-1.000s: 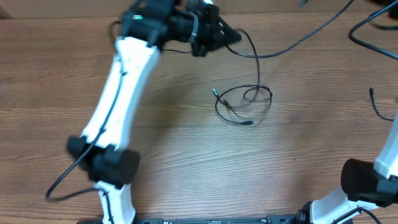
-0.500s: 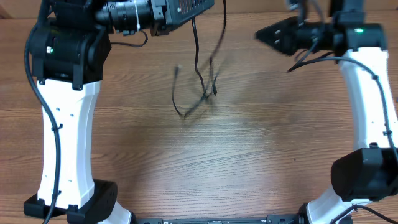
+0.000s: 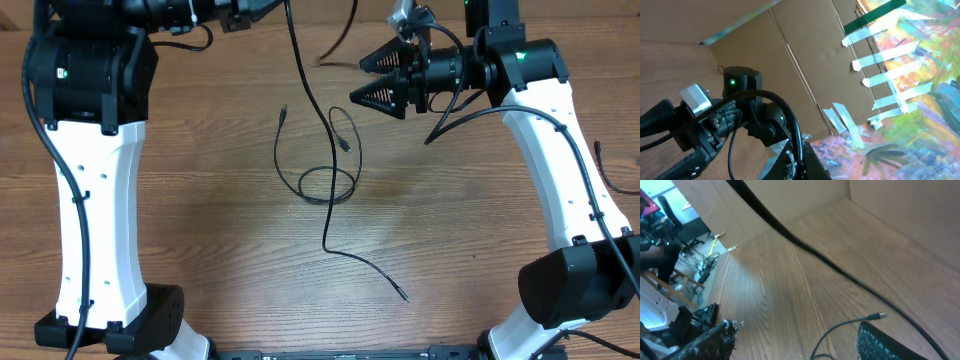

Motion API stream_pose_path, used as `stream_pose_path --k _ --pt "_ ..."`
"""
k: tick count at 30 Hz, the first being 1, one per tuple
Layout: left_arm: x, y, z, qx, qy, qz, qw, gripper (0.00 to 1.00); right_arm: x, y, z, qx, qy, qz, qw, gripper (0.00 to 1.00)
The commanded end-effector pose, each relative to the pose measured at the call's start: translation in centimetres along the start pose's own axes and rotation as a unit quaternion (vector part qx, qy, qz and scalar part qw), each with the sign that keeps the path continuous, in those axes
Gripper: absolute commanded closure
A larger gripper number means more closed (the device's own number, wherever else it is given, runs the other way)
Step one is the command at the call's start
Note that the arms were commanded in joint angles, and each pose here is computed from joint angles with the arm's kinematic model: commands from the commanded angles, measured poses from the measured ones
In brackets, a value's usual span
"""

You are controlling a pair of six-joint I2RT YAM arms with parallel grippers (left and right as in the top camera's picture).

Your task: Untangle cables

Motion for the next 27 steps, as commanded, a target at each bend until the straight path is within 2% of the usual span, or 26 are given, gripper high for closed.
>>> stream_pose_path --k 1,8,12,23,27 --pt "0.1 -0.6 0.2 -0.005 0.005 0.006 1.000 0.96 0.2 0.5 -0.5 0.035 -0.020 -0.022 0.999 0.23" --pt "-0.7 0.1 0.9 0.036 0.018 -0.002 0.999 0.96 0.4 1.2 -2.5 0.149 -0.075 -0.060 0.984 0.20" --pt "-0.9 0.5 0.6 0.047 -0.003 -0.018 0.999 0.96 0.7 2.4 -3.7 0.188 -0.115 -0.106 0.970 0.20" --pt "-2.1 0.3 0.9 0.064 -0.013 -0.022 0.998 0.96 -0.1 3.1 -4.3 0.209 -0.121 -0.121 0.963 0.12" --pt "-2.4 0.1 0.7 0.061 -0.021 -0.021 0.998 0.96 -0.1 3.1 -4.3 0.209 -0.122 -0.123 0.962 0.07"
Point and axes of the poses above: each gripper's point midway between its finger pads, its own x axis back along the fingers, its own y axis along the line the jaws close on, z = x × y, the point moved 5 cm from there along x, back along the fingers, and after that the axes turned 2 degrees about x, right-handed, at the moved point
